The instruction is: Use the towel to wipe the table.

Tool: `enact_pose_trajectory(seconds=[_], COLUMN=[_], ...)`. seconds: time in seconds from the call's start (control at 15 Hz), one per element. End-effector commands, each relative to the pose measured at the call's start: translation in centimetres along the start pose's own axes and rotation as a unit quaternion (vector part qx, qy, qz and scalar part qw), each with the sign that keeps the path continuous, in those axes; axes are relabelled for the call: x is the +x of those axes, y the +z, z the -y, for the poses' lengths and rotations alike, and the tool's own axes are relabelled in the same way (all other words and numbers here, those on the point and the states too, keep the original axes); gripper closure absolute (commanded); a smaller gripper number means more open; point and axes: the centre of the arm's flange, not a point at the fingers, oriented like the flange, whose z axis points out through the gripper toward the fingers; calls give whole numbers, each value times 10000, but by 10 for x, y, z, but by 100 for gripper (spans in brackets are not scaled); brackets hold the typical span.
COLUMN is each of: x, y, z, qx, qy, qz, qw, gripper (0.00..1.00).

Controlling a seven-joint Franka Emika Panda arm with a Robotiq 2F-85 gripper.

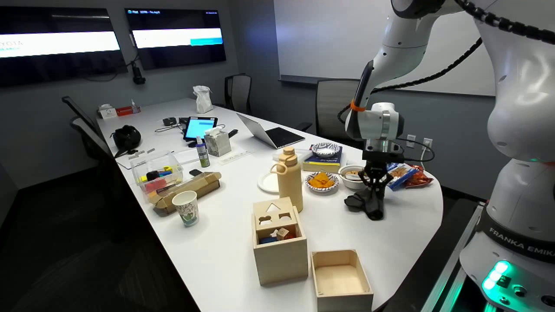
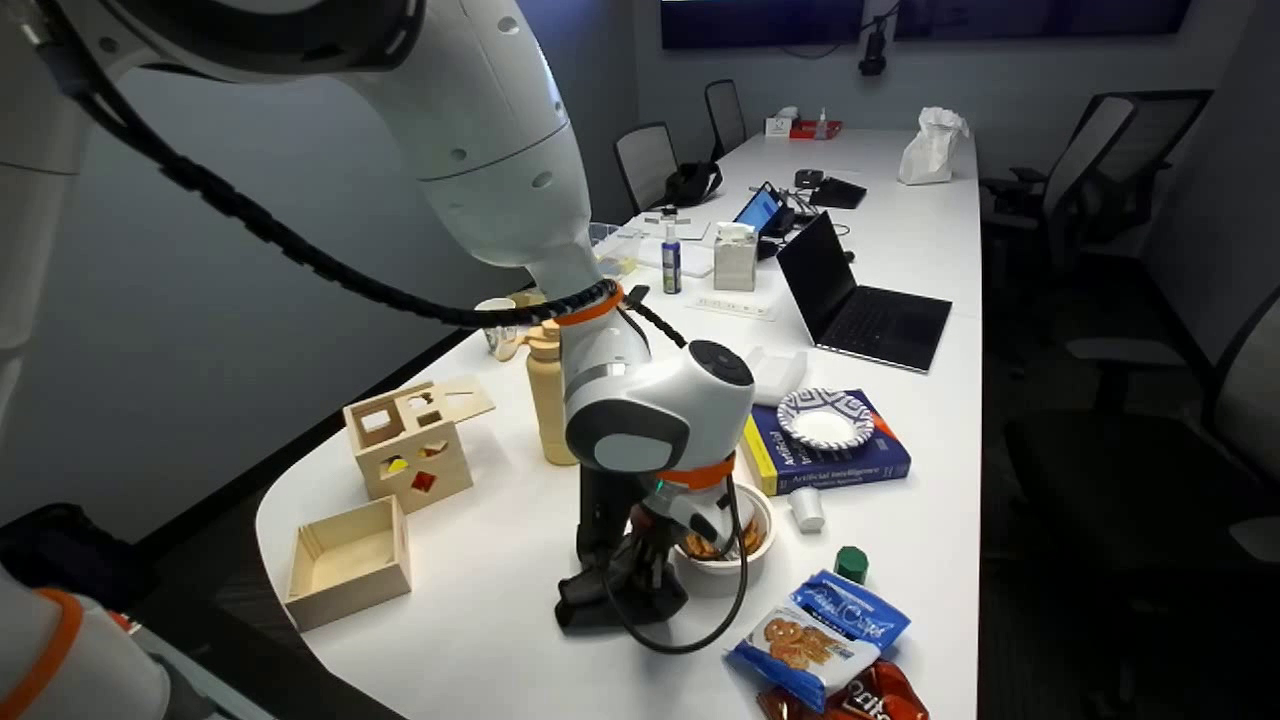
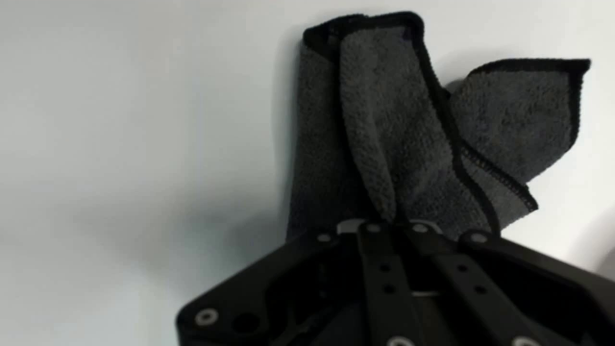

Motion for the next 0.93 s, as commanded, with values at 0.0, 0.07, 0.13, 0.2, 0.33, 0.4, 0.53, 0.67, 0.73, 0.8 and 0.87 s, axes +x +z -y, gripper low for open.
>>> enact_pose_trajectory(seconds=[0.0,0.07,0.13,0.2,0.33,0.4,0.53,0.67,0.73,0.8,0.87], x=[-1,-8,-15,-22,-32,-33,-32,-30,-26,-24,-21], y=[8,12,17,22,31,34,35,28,25,18,13], z=[25,27,26,20,1,-13,-49,-88,-104,-121,-134], qx=[230,219,198,179,69,20,-28,-104,-127,-129,-113], qy=[-352,-479,-580,-653,-599,-464,-90,368,577,814,1018], qz=[341,522,689,875,1175,1293,1426,1468,1436,1326,1229], qw=[9985,9972,9957,9939,9912,9905,9897,9884,9879,9877,9871], gripper=[99,99,99,99,99,99,99,99,99,99,99])
